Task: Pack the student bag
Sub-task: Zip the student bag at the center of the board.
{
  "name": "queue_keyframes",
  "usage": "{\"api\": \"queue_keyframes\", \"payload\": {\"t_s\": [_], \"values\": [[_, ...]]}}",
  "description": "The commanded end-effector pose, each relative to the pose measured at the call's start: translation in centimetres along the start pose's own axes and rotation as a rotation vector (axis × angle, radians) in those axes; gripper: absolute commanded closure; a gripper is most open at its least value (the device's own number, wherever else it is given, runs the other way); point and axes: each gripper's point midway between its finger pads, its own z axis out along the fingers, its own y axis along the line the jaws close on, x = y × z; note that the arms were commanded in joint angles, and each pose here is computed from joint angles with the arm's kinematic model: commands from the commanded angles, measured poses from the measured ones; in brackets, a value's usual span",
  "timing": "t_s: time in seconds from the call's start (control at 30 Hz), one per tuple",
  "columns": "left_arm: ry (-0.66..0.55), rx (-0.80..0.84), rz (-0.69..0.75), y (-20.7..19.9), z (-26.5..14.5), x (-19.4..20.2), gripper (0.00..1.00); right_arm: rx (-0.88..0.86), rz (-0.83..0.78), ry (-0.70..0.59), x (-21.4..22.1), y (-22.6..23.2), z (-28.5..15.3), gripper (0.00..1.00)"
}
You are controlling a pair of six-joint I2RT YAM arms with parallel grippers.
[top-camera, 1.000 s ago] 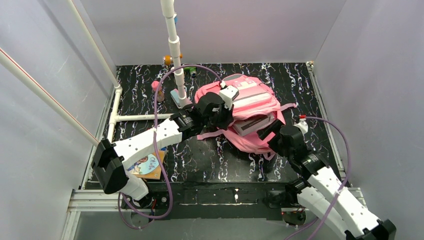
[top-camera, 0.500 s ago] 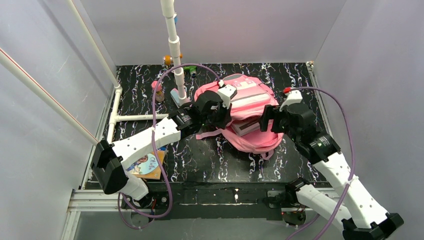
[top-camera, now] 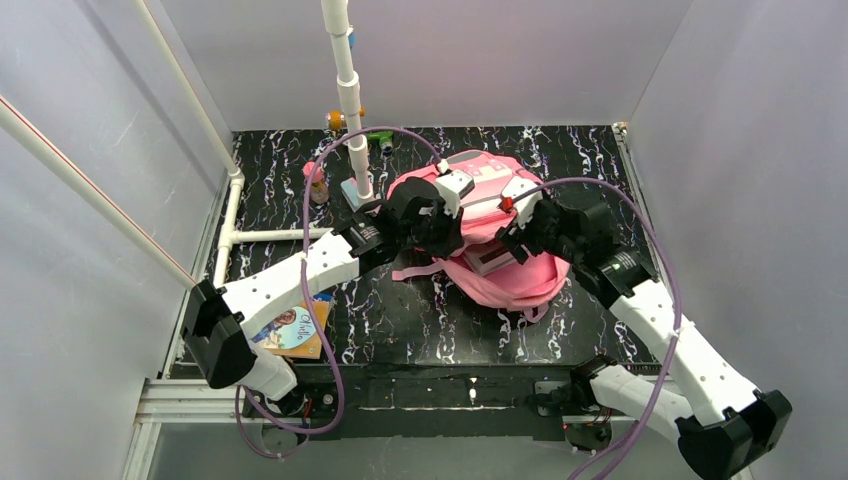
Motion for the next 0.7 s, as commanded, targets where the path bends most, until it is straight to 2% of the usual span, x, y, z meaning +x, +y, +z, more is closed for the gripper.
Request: {"api": "queue_keyframes", "payload": {"t_s": [0.0,0.1,0.17,0.2,0.3,0.33,0.37,0.43,0.53,0.6,0.67], "values": [[-0.182,0.130,0.028,-2.9,-4.8,-5.6,1.00,-0.100,-0.168,-0.136,-3.1,0.8,1.6,0.33],[-0.186,0.158,0.031,-3.1,-5.3,-5.5,1.00,-0.042,-0.143,-0.141,-3.0,-0.1,1.7,0.61],[-0.192,0.176,0.021,-3.1,-5.6,-5.4,1.00,-0.006,-0.111,-0.161,-3.4,-0.5,1.2,0.84],[-0.192,0.182,0.016,-3.0,-5.8,-5.3,0.90,0.002,-0.090,-0.169,-3.6,-0.6,0.9,0.97],[-0.187,0.147,0.000,-2.0,-6.8,-3.5,0.42,0.031,0.041,-0.181,-4.2,-0.8,0.0,0.99],[-0.180,0.128,-0.006,-1.3,-6.7,-1.8,0.29,0.032,0.069,-0.182,-4.4,-0.8,-0.2,0.99],[-0.185,0.127,-0.011,-0.7,-7.0,-0.7,0.23,0.032,0.098,-0.181,-4.5,-0.7,-0.4,0.99],[-0.202,0.133,-0.028,0.1,-8.0,1.1,0.21,0.043,0.155,-0.173,-4.5,-0.8,-0.7,0.99],[-0.292,0.141,-0.065,0.7,-10.0,1.8,0.15,0.051,0.196,-0.162,-4.3,-0.8,-0.9,0.99],[-0.323,0.153,-0.095,1.0,-10.0,2.5,0.14,0.074,0.243,-0.164,-4.6,-1.2,-1.1,0.99],[-0.299,0.114,-0.146,2.5,-8.8,3.8,0.14,0.073,0.280,-0.157,-5.0,-1.3,-1.2,0.99]]}}
